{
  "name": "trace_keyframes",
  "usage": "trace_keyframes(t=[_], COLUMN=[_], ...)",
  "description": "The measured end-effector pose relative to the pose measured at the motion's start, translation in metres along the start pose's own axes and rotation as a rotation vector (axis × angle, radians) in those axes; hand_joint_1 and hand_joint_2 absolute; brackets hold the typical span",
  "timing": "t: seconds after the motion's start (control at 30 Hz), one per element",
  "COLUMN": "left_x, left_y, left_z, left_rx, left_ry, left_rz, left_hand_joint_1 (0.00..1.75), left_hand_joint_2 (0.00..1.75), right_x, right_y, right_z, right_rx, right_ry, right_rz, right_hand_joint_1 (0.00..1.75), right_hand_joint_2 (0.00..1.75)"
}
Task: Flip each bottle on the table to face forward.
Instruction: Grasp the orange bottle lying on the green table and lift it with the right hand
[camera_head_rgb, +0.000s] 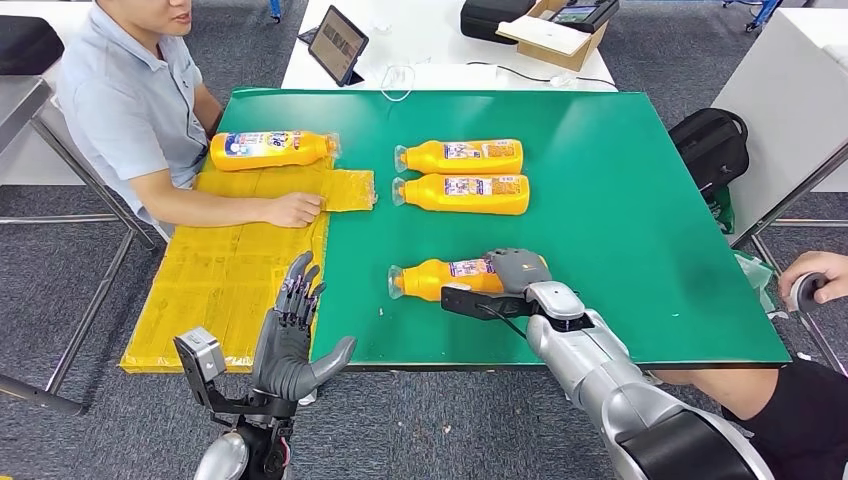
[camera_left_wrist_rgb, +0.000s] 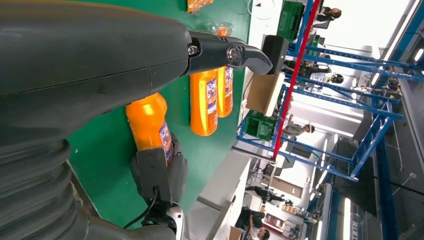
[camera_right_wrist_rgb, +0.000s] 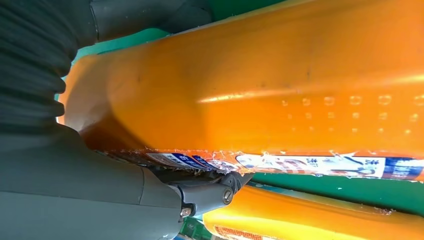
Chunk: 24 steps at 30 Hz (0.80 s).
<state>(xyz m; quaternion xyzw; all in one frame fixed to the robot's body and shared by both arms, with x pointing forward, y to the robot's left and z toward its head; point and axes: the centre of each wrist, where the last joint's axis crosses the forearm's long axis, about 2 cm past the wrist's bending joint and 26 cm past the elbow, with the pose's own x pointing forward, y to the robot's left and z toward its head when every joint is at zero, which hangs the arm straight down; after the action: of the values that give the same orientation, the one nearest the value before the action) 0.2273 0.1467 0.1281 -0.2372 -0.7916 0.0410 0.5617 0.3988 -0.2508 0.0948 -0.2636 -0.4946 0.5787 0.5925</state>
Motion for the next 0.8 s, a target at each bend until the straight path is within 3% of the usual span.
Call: trace_keyframes(t=[0.2,0.5,0.63,0.8], left_x=[0.000,-0.001,-0.004,-0.005], left_y=[0.001,0.002,0.003,0.003], left_z=[0.001,0.002,0.003,0.002], left_rx=[0.039,0.142,0.180,0.210], left_ry=[-0.010,-0.030,-0.047,-0.056], left_rz=[-0.037,-0.083,-0.072,-0.067], left_hand_joint_1=[0.00,0.00,0.00,0.00], left_hand_joint_2=[1.75,1.75,1.75,1.75], right_x=[0.003,0.044,0.050,0.050], right_y=[0.009,0.052,0.051,0.046], right_z=[0.004,0.037,0.050,0.059], right_rx=[-0.108,-0.439,-0.604,-0.690], right_ry=[-0.131,-0.310,-0.320,-0.322], right_rz=[-0.176,-0.566,-0.665,-0.714], right_hand_joint_1=[1.75,1.75,1.72,1.63], right_hand_joint_2=[1.75,1.75,1.75,1.75])
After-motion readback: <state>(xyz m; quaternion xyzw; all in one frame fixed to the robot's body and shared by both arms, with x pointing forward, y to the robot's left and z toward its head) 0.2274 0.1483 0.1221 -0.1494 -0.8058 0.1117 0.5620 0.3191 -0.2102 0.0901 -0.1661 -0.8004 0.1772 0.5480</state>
